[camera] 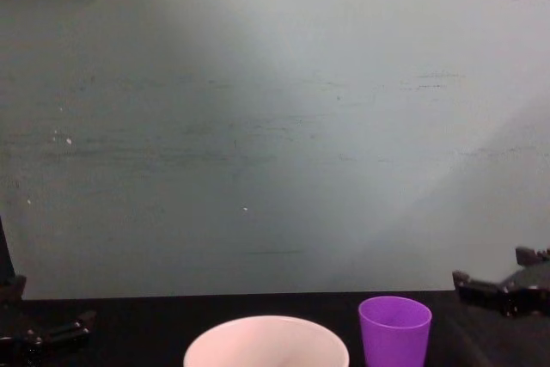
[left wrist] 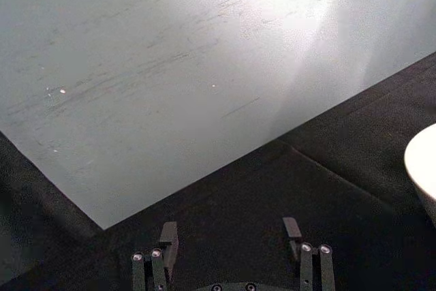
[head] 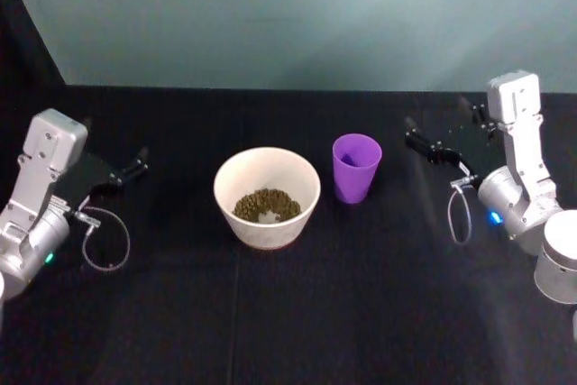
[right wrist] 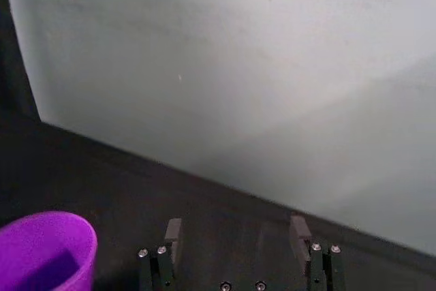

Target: Pick up the cup and pour the mung beans from the cup into the bowl.

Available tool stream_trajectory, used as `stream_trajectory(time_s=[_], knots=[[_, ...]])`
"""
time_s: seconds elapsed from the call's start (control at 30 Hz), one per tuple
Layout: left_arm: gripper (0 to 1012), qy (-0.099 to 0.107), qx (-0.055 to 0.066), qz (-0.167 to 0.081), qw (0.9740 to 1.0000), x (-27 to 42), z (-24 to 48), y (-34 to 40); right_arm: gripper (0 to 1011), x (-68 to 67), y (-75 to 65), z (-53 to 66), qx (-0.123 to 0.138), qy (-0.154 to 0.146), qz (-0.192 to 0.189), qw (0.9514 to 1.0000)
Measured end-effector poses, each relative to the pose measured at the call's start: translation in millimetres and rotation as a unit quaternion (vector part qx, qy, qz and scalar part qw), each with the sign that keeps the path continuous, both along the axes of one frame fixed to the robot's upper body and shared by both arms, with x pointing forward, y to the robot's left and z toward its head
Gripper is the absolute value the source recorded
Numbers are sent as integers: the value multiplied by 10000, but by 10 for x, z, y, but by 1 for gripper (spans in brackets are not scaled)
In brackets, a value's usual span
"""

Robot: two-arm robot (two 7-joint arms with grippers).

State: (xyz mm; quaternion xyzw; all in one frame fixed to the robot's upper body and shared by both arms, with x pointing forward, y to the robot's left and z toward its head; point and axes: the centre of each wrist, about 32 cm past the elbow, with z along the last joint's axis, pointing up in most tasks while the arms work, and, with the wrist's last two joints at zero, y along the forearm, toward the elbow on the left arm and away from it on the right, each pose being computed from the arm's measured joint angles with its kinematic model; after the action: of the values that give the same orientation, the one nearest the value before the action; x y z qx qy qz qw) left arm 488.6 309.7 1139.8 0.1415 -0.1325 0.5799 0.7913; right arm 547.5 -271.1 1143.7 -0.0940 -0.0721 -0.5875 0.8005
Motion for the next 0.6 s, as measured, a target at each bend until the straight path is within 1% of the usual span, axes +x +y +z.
stream_trajectory(time_s=[0.07, 0.2, 0.4, 0.6], knots=[[1000, 0, 0, 0, 10000, 0, 0, 0, 1003, 17, 0, -43, -37, 97, -53, 9999], [1000, 0, 0, 0, 10000, 0, 0, 0, 1003, 23, 16, -79, -87, 164, -116, 9998], [1000, 0, 0, 0, 10000, 0, 0, 0, 1003, 11, 42, -72, -182, 153, -221, 9995], [1000, 0, 0, 0, 10000, 0, 0, 0, 1003, 11, 40, -74, -174, 158, -218, 9995]])
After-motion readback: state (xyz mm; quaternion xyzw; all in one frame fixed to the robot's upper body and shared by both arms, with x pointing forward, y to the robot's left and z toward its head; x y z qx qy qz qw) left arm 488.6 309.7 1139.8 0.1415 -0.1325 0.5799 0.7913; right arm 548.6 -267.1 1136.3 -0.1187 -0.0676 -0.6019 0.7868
